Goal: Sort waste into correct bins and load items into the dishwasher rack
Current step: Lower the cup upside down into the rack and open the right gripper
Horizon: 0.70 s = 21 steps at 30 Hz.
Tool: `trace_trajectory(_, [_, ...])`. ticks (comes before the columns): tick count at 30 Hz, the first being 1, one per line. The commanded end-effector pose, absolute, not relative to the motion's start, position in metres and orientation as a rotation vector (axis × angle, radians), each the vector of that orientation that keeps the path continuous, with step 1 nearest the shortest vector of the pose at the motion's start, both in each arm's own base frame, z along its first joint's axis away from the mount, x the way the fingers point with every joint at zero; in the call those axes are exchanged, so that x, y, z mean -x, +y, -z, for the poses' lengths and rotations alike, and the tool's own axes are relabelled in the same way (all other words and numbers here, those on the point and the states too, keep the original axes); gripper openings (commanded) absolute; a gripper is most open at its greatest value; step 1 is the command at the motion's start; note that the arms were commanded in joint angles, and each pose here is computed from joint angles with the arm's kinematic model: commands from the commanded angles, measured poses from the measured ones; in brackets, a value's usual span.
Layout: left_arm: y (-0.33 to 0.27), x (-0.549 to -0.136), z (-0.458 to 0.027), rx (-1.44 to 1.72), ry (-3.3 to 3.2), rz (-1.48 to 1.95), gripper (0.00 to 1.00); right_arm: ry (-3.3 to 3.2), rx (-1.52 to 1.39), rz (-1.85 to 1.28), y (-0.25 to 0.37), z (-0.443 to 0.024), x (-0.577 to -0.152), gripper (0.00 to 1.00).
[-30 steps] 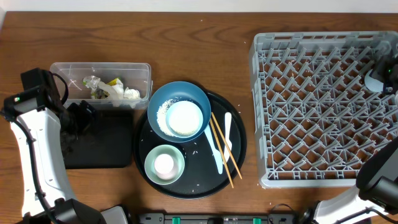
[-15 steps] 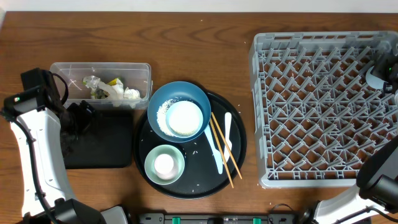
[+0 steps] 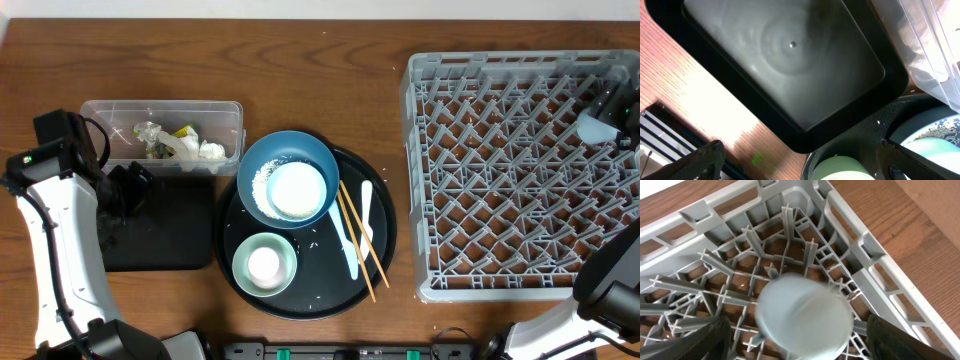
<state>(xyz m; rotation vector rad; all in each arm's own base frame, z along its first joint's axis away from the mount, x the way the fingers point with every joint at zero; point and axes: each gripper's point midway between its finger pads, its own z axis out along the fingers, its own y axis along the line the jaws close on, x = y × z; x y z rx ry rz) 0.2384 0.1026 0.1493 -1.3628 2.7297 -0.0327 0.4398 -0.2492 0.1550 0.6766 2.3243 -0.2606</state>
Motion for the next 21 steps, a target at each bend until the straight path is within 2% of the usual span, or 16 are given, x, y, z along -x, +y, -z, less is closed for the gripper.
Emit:
trace_trajectory(1, [0.102, -0.235, -0.146, 1.374, 2.742, 0.029, 0.98, 2.320, -0.699, 0.263, -0.256, -0.155, -0.439, 0.83])
trace_trajectory(16, [0.102, -0.235, -0.146, 1.374, 2.742, 0.029, 0.98, 2.365, -0.682, 0.189, -0.243, -0.148, -0.437, 0.85])
trace_trajectory(21, [0.102, -0.235, -0.146, 1.374, 2.741, 0.029, 0.98, 2.384, -0.688, 0.184, -0.241, -0.145, -0.434, 0.70])
